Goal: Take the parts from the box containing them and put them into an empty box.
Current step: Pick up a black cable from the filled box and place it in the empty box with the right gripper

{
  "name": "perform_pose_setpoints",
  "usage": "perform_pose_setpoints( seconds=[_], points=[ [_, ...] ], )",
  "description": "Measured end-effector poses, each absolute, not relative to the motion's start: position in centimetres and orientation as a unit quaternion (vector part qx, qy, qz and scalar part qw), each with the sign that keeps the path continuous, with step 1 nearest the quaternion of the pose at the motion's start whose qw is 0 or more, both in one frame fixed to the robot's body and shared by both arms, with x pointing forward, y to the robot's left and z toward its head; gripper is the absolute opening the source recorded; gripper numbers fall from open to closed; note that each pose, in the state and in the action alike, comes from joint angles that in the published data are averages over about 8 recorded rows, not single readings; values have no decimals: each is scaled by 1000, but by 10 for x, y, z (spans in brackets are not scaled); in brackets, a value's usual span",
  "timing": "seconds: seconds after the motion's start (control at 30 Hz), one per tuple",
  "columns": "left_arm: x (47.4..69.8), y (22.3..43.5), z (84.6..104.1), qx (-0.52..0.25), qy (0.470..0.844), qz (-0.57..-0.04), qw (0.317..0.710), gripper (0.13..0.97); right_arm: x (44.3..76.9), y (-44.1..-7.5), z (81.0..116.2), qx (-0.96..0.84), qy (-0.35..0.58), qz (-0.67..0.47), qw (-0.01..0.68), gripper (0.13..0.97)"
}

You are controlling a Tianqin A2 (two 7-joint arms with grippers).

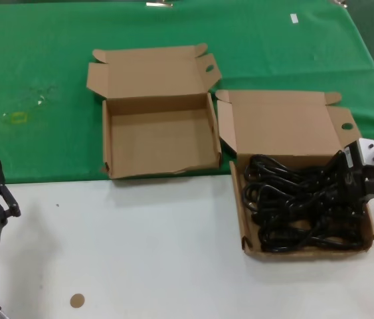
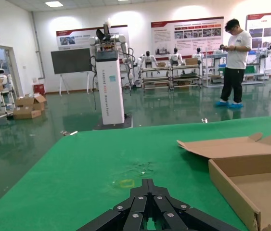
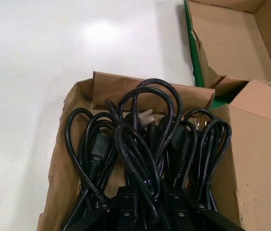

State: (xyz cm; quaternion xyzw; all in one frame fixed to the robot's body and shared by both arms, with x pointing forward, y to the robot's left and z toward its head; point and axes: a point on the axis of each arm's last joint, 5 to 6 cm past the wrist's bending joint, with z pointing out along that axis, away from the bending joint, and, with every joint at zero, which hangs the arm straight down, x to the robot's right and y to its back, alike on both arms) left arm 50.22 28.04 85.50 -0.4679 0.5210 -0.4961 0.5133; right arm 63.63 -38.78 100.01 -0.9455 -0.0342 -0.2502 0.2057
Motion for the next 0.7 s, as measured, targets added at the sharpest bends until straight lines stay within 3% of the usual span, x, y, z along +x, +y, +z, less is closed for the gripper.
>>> perform_pose_setpoints(
  seconds=[0.7],
  points=[
    [502, 280, 855, -468, 521, -496, 513, 144, 639, -371, 1053, -937, -46, -273, 214, 228]
  ],
)
